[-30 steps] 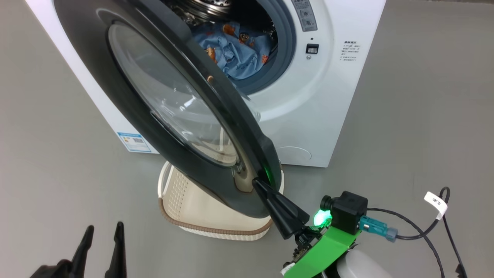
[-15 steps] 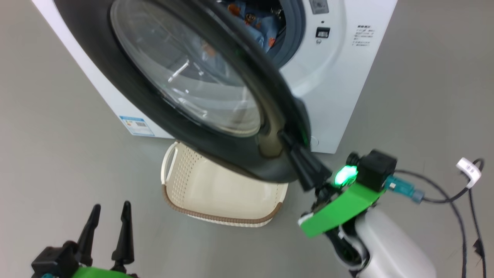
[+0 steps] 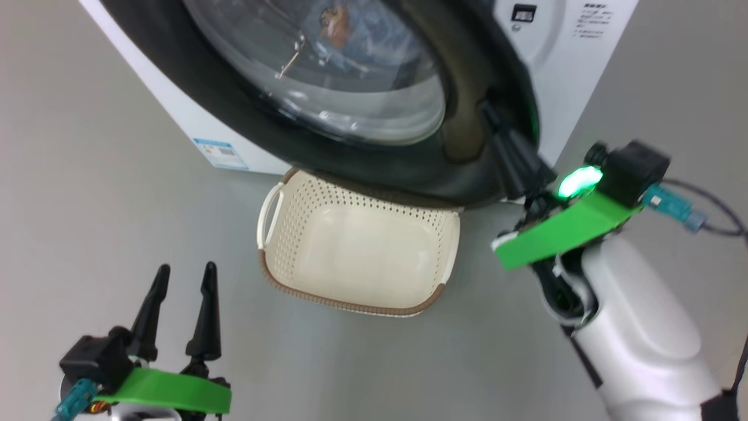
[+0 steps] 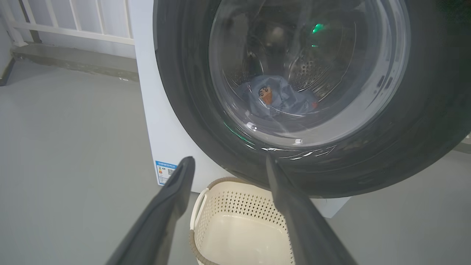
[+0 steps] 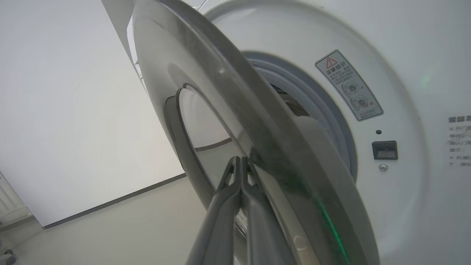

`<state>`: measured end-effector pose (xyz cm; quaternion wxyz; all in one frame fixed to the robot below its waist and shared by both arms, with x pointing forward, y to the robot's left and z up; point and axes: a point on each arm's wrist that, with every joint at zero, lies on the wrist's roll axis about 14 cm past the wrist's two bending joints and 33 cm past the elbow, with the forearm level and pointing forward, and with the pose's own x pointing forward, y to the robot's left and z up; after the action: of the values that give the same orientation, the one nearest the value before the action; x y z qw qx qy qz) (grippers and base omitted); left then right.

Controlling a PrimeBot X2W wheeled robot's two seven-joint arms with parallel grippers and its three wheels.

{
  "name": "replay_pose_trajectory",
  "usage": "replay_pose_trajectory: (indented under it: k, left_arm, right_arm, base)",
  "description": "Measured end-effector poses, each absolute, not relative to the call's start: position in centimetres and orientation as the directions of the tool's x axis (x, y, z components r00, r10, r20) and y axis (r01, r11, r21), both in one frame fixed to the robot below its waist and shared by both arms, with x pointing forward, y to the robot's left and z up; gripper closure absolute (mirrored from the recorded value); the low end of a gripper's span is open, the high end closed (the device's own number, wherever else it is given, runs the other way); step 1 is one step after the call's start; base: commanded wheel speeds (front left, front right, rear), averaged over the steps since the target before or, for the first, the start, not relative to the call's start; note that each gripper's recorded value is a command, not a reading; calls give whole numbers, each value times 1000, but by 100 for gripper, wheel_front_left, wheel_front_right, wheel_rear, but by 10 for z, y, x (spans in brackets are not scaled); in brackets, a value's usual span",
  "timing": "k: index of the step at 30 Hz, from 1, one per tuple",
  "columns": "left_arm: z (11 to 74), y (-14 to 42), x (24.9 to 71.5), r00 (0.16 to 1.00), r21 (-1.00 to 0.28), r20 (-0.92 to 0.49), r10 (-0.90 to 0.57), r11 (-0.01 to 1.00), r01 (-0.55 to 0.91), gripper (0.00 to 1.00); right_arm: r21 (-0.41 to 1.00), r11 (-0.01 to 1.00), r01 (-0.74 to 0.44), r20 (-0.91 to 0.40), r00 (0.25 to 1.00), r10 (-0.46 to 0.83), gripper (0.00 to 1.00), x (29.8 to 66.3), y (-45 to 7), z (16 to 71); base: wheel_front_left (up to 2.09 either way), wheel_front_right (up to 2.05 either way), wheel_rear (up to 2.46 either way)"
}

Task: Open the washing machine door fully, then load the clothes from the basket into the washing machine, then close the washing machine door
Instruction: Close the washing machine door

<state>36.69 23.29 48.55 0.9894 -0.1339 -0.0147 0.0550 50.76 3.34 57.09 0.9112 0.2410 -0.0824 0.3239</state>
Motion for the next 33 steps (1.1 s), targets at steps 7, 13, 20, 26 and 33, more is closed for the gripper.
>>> replay_pose_trajectory:
  k: [7, 13, 20, 26, 33]
  left_arm:
    - [487, 231, 377, 994, -270, 20, 108, 958, -99, 0]
    - [485, 231, 384, 994, -266, 17, 108, 959, -100, 0]
    - [483, 227, 392, 995, -264, 11, 97, 960, -91, 0]
    - [482, 229, 395, 995, -257, 7, 102, 962, -97, 0]
    - [484, 230, 396, 995, -257, 12, 101, 962, -94, 0]
  right_arm:
    - [376, 694, -615, 331, 788, 519, 100, 541, 28, 577]
    - [396, 708, -585, 348, 809, 474, 100, 569, 21, 580]
    - [412, 723, -554, 358, 828, 431, 100, 599, 17, 581]
    - [439, 721, -536, 358, 841, 407, 100, 614, 18, 578]
    - [434, 723, -538, 356, 839, 411, 100, 616, 20, 579]
  base:
    - [0, 0, 0]
    - [0, 0, 0]
    - [0, 0, 0]
    - [0, 0, 0]
    - [0, 0, 0]
